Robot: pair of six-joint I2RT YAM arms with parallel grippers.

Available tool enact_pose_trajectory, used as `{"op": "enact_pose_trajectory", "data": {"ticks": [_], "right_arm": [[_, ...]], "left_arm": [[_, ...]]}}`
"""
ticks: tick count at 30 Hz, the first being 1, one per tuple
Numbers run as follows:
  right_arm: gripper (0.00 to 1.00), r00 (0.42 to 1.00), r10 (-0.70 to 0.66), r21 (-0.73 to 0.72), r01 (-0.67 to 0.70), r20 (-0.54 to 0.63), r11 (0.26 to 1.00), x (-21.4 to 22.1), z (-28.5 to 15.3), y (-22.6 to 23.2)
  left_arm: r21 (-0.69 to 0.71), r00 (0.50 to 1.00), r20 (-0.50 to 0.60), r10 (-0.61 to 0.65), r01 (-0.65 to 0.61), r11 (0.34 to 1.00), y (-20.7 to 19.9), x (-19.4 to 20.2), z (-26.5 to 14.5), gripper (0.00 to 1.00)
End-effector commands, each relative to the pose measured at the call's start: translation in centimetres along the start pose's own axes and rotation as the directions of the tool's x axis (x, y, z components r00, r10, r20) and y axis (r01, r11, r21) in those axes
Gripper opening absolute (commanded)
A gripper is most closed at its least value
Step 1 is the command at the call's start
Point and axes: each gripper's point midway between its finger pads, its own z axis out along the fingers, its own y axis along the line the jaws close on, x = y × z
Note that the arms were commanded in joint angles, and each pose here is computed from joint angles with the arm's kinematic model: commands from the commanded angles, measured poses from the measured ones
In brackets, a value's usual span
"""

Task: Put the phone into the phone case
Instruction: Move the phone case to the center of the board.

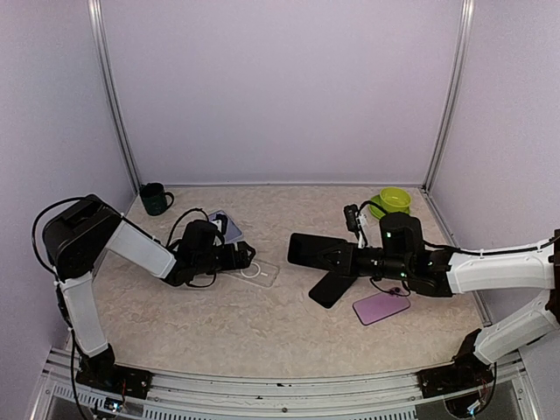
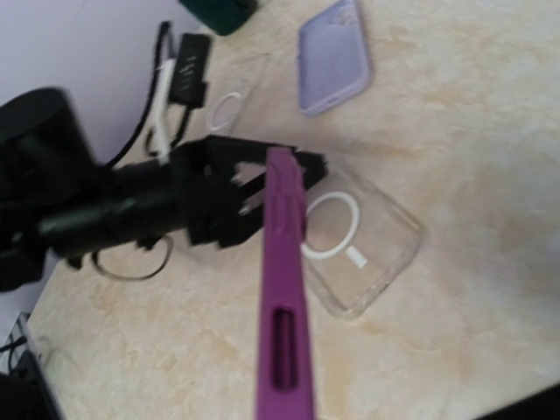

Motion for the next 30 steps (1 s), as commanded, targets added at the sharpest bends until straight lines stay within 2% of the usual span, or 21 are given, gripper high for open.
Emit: {"op": "enact_pose_trajectory", "data": {"ticks": [1,7,11,18,23,27,30], "right_arm": [[0.00,0.996,0.053,0.028,-0.055,0.072,0.998,-2.3,-0.4,-0.6],[0.00,0.987,0.145,0.087,-0.151,0.068,0.985,-2.2,-0.9,-3.1],[0.00,0.977,0.212,0.119,-0.212,0.018,0.970,-1.3,-0.4,-4.5],[0.00,0.959,0.265,0.061,-0.260,-0.103,0.964,0.4,1.5,-3.7],[0.00,0.955,0.270,0.042,-0.266,-0.121,0.963,0.5,2.0,-3.4],[0.00,0.957,0.260,0.047,-0.256,-0.133,0.966,0.5,2.2,-3.3],[0.00,0.960,0.251,0.059,-0.246,-0.120,0.968,0.3,2.0,-3.5]], "left_arm": [[0.028,0.989,-0.146,-0.034,0.038,0.999,-0.6,5.3,-0.6,0.96],[0.049,0.985,-0.161,-0.065,0.074,0.996,-1.9,6.9,-1.4,0.96],[0.081,0.982,-0.147,-0.118,0.131,0.988,-3.0,7.3,-2.3,0.95],[0.083,0.985,-0.116,-0.129,0.139,0.987,-4.9,7.8,-3.2,0.96],[0.082,0.989,-0.083,-0.124,0.131,0.988,-5.6,7.2,-3.9,0.96],[0.032,0.994,0.001,-0.109,0.109,0.994,-5.3,5.6,-5.4,0.96],[-0.034,0.995,0.086,-0.050,0.053,0.998,-5.2,4.3,-7.1,0.97]]}}
